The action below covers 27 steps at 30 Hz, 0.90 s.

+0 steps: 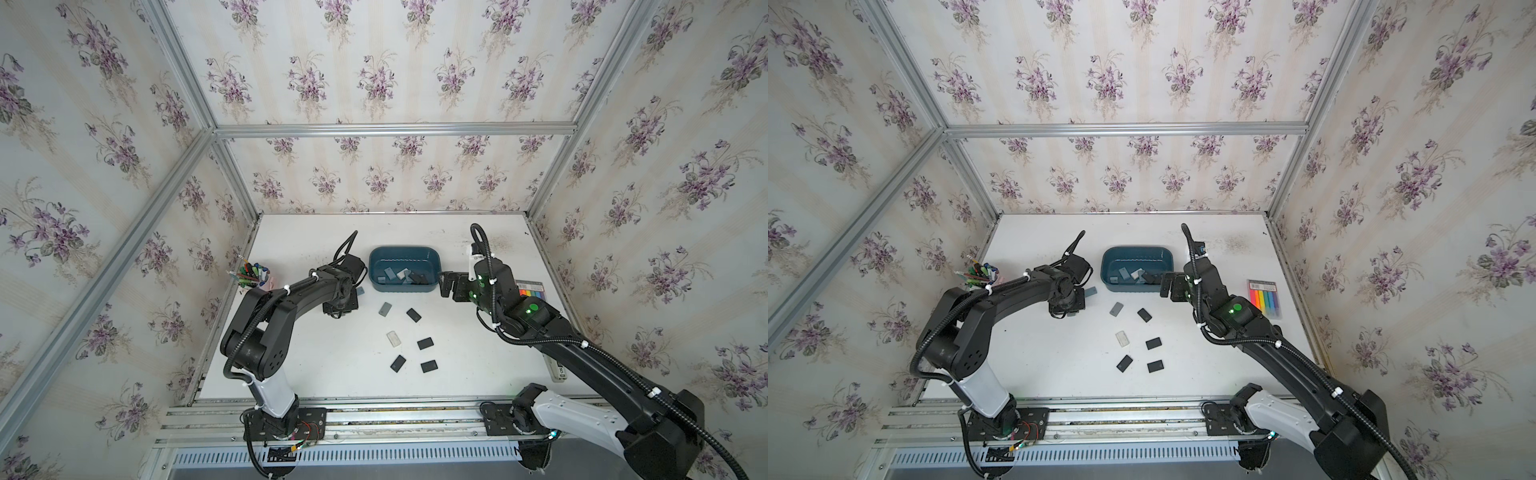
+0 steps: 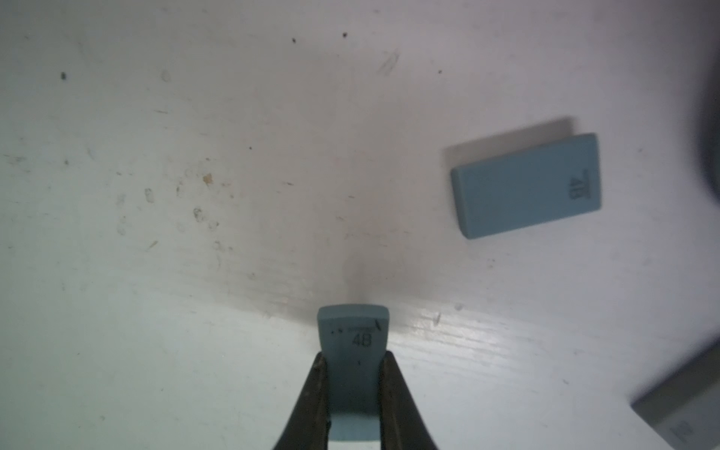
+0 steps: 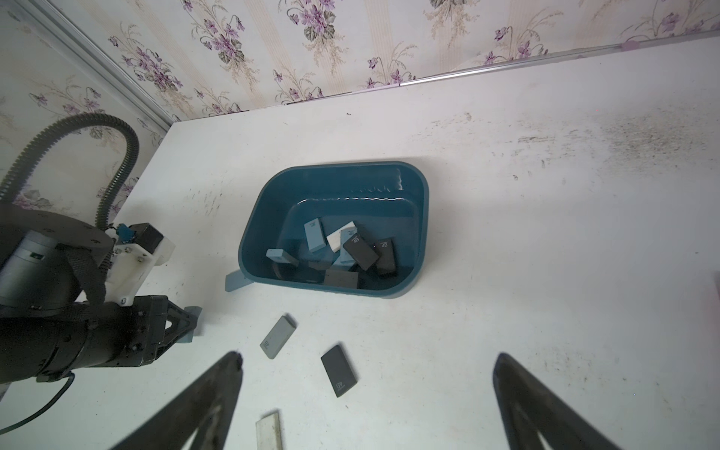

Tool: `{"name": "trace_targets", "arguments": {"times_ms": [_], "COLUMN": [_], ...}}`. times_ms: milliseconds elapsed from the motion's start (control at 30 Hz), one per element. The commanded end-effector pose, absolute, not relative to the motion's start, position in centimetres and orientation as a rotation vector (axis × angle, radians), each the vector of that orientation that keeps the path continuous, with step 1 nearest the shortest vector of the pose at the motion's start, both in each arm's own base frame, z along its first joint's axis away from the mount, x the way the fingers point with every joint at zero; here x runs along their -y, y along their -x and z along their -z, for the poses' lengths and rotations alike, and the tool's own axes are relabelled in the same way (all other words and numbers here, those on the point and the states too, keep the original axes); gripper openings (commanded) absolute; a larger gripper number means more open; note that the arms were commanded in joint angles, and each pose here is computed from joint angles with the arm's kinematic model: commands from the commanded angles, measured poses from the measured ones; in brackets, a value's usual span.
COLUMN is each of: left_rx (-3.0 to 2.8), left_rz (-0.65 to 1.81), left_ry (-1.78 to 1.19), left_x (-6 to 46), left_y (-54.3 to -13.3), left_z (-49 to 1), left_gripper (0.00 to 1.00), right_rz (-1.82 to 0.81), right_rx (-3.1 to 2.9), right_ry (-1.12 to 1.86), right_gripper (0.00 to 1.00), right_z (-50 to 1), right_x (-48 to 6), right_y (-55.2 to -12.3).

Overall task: Put the eraser in the storage box
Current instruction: Pick up the eraser from the center of the board, then place the eraser in the storage box.

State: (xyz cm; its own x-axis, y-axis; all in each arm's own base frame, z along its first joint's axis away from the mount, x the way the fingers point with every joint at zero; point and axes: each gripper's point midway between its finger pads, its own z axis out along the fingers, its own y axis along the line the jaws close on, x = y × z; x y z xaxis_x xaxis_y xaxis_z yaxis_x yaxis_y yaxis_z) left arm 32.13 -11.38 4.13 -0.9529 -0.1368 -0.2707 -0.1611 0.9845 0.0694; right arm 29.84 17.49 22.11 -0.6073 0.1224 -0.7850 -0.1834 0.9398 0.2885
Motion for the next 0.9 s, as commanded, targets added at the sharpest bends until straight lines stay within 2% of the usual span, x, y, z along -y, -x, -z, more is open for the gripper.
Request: {"name": "trace_targets", "arguments": {"times_ms": [0, 233, 433, 700, 867], "left_rx": [-2.831, -2.712, -2.677, -2.708, -2.745], "left_rz": [-0.143, -0.055, 0.008, 0.051, 0.047], "left_ry": [0.219, 0.109, 0.008, -0.063, -0.080], "left_x": [11.6, 15.8, 20.8, 26.1, 27.6], "left_y": [-32.0, -33.9, -36.4, -40.3, -41.6], "left_z": [-6.4, -12.7, -14.8, -12.9, -10.8], "left_gripper": [0.08, 0.09, 0.11, 0.12, 0.20], "right_rz": [-0.446, -0.462, -0.459, -0.459, -0.463], "right_rx": [-2.174, -2.174, -2.164, -2.130, -2.111], "right_ry": [0.033, 0.025, 0.019, 0.004, 0.002], "right_gripper": [1.00, 1.00, 1.00, 1.00, 1.00], "right_z": [-22.2, -21.9, -22.3, -23.5, -24.3], "right_x": [-17.6, -17.7, -17.4, -16.6, -16.2], "right_y": [-29.9, -29.7, -29.5, -29.0, -28.6]}}
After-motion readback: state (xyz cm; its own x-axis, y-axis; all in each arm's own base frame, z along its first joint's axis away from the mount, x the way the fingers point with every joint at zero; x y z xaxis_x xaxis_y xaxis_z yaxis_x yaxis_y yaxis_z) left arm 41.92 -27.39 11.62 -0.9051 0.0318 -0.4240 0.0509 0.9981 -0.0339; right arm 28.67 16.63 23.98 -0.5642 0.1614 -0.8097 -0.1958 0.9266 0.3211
